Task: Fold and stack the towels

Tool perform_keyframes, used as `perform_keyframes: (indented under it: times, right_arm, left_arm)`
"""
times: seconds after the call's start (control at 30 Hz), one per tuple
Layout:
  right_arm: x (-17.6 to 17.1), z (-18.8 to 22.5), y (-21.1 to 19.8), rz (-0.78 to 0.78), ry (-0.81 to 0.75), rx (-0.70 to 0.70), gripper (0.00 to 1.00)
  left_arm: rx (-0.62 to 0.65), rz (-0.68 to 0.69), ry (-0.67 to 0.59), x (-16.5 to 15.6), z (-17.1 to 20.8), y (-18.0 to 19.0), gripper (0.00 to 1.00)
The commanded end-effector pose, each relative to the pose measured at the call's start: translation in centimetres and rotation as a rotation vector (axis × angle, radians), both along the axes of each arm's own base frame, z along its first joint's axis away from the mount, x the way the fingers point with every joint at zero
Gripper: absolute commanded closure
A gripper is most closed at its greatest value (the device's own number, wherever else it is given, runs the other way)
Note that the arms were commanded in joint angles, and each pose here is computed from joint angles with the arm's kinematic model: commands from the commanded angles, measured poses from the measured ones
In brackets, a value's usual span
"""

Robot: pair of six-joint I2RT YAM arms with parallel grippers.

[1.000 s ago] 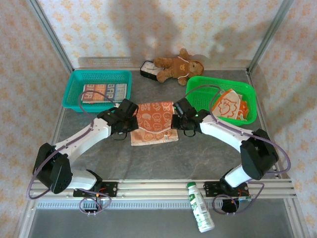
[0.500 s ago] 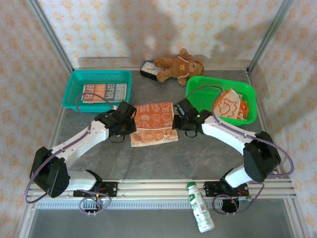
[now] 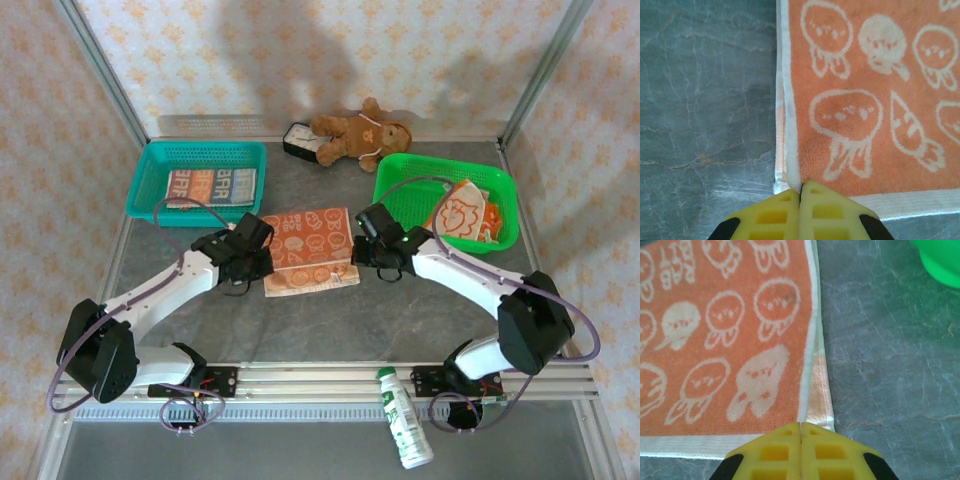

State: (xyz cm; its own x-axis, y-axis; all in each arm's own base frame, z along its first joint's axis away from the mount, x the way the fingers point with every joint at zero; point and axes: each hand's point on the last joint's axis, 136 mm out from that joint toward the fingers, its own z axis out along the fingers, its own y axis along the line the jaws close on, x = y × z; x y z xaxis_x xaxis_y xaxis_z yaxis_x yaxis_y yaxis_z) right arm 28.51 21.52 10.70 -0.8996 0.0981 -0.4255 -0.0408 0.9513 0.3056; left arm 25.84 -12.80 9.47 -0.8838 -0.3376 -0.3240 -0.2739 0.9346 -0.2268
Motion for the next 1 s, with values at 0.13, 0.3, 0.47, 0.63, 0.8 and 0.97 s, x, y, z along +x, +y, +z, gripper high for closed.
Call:
perform_keyframes:
  times: [0.13,0.3,0.47,0.63,0.8,0.97]
  right_arm:
    - [-1.4,-3.4,-0.1,-0.014,0.063,-0.013,0.96]
    - [-2.2,-5.3,0.3,0.000,0.095,-0.036,0.96]
    - [-2.7,-6.1,-0.1,-0.006,0.108,-0.051,0.90]
    - [-2.4,-4.6,0.0,0.008,0.087,-0.050,0.61]
    - [-1.3,-2.7,0.9,0.041,0.048,-0.042,0.61]
    - [0.5,-3.1,3.1,0.082,0.055,-0.035,0.76]
  left_arm:
    - [-0.042,0.017,0.070,-1.6,-3.2,-0.6,1.00]
    - [-0.041,0.009,0.106,-2.4,-4.9,-0.9,1.00]
    - [-0.046,0.003,0.123,-3.0,-5.7,-1.2,0.92]
    - [-0.017,-0.016,0.109,-2.7,-4.4,-0.9,0.46]
    - [0.027,-0.052,0.053,-1.0,-1.6,-0.9,0.44]
    - [0.015,-0.086,0.012,2.2,-0.8,-2.7,0.65]
